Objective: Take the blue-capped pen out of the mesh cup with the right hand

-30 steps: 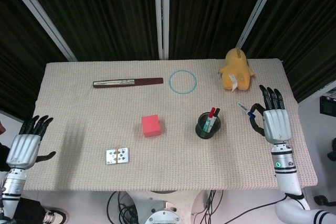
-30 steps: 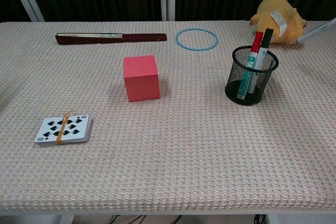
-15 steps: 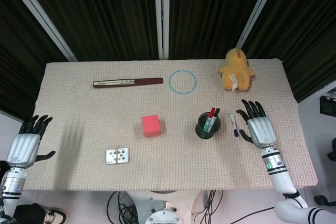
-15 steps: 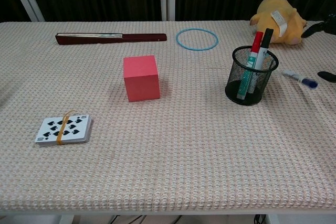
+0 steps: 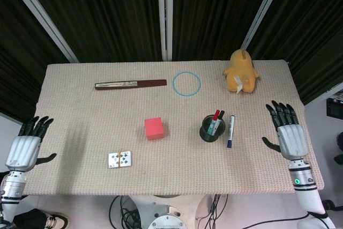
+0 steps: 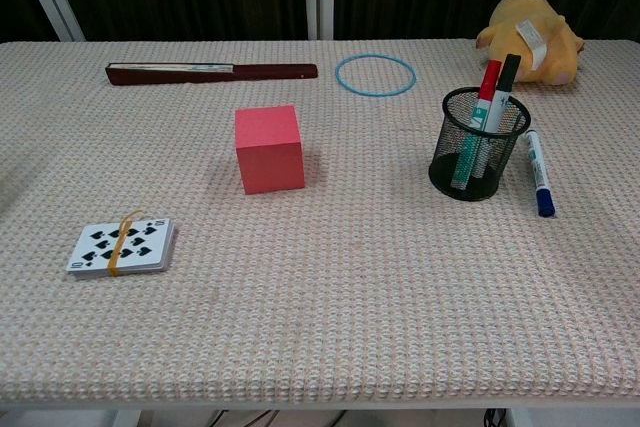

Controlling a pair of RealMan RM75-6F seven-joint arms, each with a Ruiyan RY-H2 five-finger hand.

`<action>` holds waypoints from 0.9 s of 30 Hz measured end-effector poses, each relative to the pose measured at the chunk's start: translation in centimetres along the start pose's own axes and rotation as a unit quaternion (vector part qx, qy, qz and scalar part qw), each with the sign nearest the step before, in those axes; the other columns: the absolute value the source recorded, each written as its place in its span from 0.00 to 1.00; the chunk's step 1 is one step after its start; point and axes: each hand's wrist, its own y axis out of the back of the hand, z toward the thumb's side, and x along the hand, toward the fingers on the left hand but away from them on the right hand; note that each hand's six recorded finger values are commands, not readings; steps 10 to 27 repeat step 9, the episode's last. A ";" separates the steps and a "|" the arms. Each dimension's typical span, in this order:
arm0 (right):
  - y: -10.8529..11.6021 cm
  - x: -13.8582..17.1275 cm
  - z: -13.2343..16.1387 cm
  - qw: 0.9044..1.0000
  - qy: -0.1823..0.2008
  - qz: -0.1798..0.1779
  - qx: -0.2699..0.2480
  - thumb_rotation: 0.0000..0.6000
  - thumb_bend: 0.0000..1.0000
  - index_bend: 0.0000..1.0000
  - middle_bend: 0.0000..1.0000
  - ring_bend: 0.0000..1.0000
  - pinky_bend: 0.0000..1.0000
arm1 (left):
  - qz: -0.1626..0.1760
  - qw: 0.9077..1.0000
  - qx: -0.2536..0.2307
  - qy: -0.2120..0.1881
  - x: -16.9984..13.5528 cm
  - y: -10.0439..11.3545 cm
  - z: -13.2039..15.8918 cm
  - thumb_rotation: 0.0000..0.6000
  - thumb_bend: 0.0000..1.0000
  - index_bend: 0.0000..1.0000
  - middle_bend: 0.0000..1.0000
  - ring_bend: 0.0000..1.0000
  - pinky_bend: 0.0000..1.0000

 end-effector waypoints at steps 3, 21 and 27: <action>1.5 2.2 -2.2 0.999 -0.037 -0.013 0.025 1.00 0.08 0.00 0.00 0.00 0.00 | 0.005 1.000 0.003 -0.004 0.0 0.3 0.2 1.00 0.05 0.10 0.05 0.00 0.06; 2.6 4.8 -5.0 0.991 -0.120 0.011 0.049 1.00 0.08 0.00 0.00 0.00 0.00 | 0.009 1.000 0.010 -0.012 0.2 0.6 0.3 1.00 0.05 0.10 0.05 0.00 0.06; 2.6 4.8 -5.0 0.991 -0.120 0.011 0.049 1.00 0.08 0.00 0.00 0.00 0.00 | 0.009 1.000 0.010 -0.012 0.2 0.6 0.3 1.00 0.05 0.10 0.05 0.00 0.06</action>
